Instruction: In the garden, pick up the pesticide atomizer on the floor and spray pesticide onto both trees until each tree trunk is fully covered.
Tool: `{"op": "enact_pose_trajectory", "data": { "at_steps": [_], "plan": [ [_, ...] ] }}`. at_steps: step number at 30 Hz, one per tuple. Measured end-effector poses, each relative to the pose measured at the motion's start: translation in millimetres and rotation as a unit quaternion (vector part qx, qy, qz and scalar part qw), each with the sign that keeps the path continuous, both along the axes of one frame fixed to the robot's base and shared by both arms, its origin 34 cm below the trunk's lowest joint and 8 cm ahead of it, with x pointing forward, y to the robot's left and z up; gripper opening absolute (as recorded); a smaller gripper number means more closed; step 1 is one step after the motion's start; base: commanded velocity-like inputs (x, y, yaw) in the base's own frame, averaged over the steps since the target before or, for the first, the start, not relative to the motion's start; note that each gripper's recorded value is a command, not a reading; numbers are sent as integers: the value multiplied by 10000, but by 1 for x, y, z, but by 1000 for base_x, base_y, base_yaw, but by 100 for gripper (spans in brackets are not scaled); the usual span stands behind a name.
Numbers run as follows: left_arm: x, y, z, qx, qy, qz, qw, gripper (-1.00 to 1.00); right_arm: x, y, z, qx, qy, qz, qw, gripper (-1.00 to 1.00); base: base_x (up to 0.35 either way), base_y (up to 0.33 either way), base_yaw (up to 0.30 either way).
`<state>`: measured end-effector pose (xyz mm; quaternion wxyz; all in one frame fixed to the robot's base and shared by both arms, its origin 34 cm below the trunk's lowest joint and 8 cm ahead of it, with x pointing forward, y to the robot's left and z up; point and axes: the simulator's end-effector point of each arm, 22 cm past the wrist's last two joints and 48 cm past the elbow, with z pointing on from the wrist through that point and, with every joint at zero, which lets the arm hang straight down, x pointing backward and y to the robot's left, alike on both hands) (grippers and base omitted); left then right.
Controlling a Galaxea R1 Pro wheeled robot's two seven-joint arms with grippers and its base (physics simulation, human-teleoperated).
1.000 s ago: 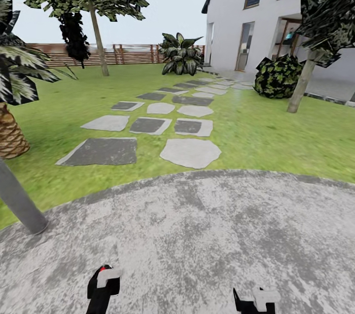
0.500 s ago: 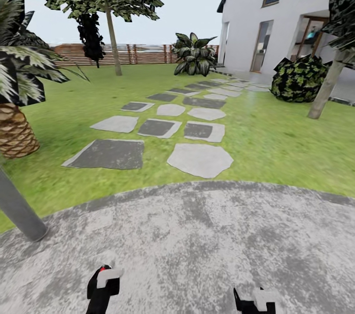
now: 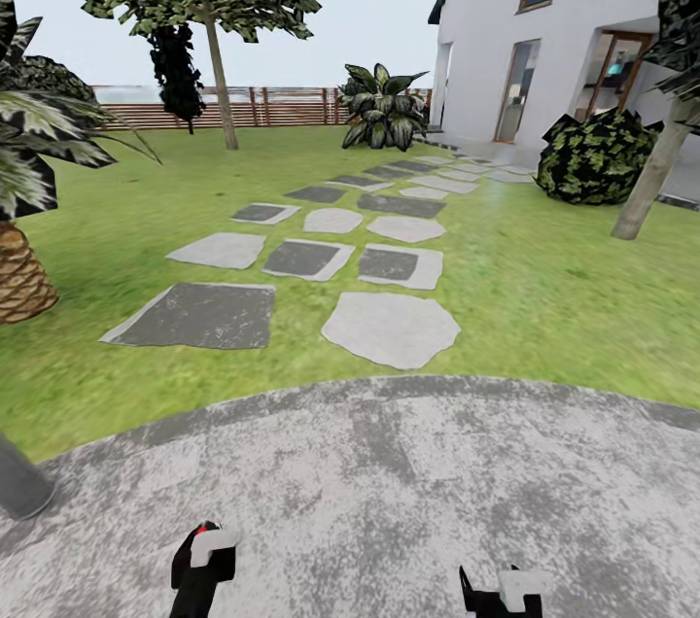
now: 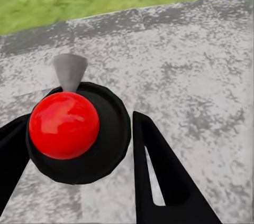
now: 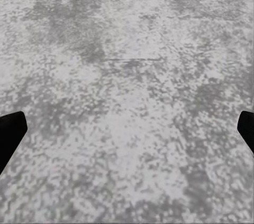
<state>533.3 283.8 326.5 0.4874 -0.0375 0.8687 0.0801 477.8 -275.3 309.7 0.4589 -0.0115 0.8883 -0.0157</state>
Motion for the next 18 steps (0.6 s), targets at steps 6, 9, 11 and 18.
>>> {"op": "enact_pose_trajectory", "data": {
  "at_steps": [6,9,11,18],
  "plan": [
    [0,0,0,0,0,3,10000,-100,0,-1,0,-5,2,2,10000,100,330,-110,0],
    [0,0,0,0,0,1,10000,-100,0,-1,0,-10,3,-3,10000,100,330,-110,0],
    [0,0,0,0,-1,2,10000,-100,0,-1,0,-12,2,-6,10000,100,330,-110,0],
    [0,0,0,0,0,4,10000,-100,0,-1,0,-14,1,-9,10000,100,330,-110,0]
  ]
}}
